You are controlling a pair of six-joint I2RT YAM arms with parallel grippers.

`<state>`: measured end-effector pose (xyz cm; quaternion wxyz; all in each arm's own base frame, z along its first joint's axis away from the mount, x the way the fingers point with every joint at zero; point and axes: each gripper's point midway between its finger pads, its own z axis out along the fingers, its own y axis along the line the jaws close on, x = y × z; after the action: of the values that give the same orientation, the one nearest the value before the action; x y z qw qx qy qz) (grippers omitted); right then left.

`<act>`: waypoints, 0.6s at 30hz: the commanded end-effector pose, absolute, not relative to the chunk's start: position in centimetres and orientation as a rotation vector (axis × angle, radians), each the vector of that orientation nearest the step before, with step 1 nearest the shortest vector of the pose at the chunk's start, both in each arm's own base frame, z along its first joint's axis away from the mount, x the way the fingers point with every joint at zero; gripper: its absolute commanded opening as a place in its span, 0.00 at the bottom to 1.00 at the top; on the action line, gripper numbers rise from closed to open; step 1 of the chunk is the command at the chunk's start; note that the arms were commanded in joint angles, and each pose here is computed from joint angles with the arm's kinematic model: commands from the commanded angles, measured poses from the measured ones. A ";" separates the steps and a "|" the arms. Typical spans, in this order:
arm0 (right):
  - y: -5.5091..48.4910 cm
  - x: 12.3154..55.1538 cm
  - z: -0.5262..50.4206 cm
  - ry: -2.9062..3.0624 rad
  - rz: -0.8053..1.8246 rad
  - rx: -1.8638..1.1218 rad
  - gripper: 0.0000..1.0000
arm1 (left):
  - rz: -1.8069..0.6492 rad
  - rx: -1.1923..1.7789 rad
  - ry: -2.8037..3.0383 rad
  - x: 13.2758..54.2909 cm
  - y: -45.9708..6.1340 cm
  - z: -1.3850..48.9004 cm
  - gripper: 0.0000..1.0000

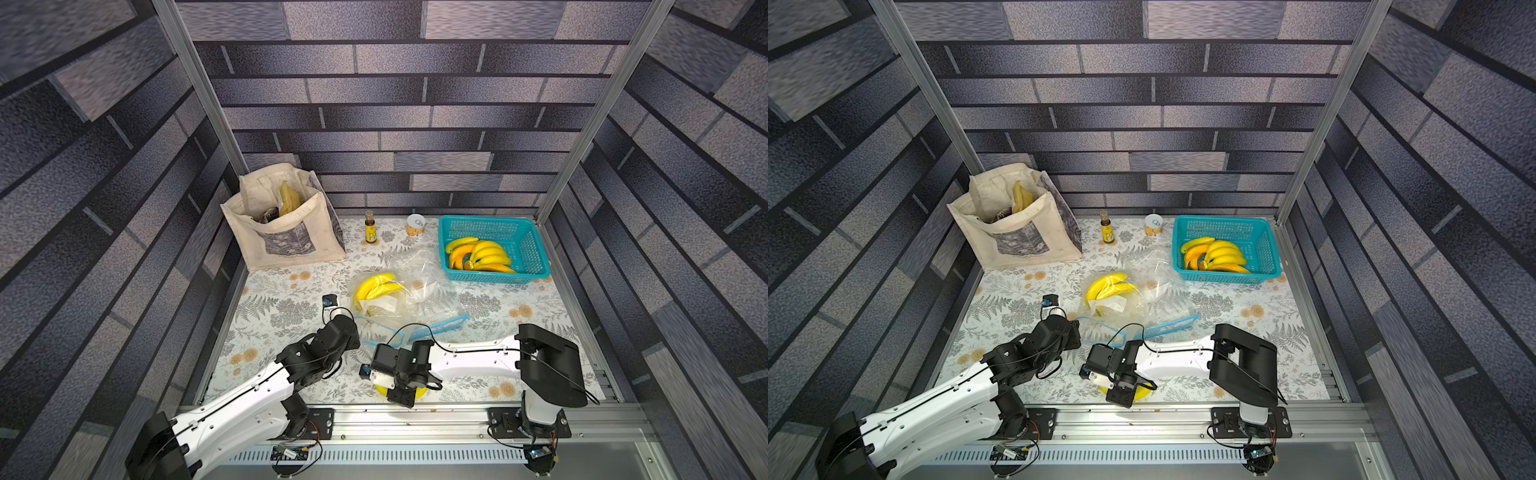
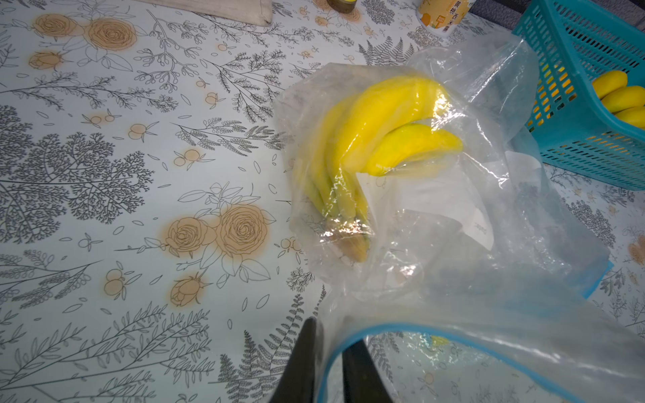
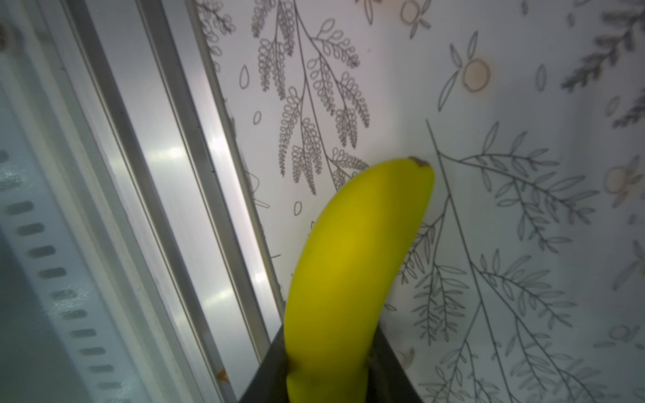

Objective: Open the zip-top bag and take out the banana
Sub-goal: Pick up the banana at the center of the board.

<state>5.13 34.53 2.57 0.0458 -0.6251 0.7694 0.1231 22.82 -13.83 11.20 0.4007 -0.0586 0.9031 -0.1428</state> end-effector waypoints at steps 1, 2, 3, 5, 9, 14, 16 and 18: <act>34.4 4.4 6.4 2.342 0.495 -1.799 0.12 | -0.352 -0.148 2.309 22.7 -13.8 10.5 0.17; 34.4 4.3 7.6 2.330 0.534 -1.767 0.12 | -0.353 -0.148 2.309 22.8 -13.9 10.5 0.17; 34.1 4.2 9.2 2.314 0.584 -1.733 0.11 | -0.352 -0.147 2.311 22.9 -14.0 10.4 0.17; 33.4 3.9 12.1 2.283 0.659 -1.664 0.10 | -0.347 -0.150 2.309 23.1 -14.0 10.3 0.17; 29.4 7.4 17.0 2.207 0.539 -1.443 0.10 | -0.351 -0.128 2.314 23.3 -14.5 10.2 0.17; 23.5 16.9 22.6 2.167 0.482 -0.980 0.09 | -0.343 -0.084 2.334 23.9 -15.5 10.2 0.17; 21.5 22.0 24.0 2.154 0.382 -0.820 0.09 | -0.341 -0.075 2.339 24.2 -16.0 10.2 0.17; 20.2 26.9 25.2 2.162 0.308 -0.700 0.07 | -0.352 -0.068 2.341 24.5 -16.6 10.3 0.17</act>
<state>22.03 21.41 24.65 0.3902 -0.3060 0.8519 0.1684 23.58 -15.33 8.83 0.3655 -0.0367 0.9222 -0.1209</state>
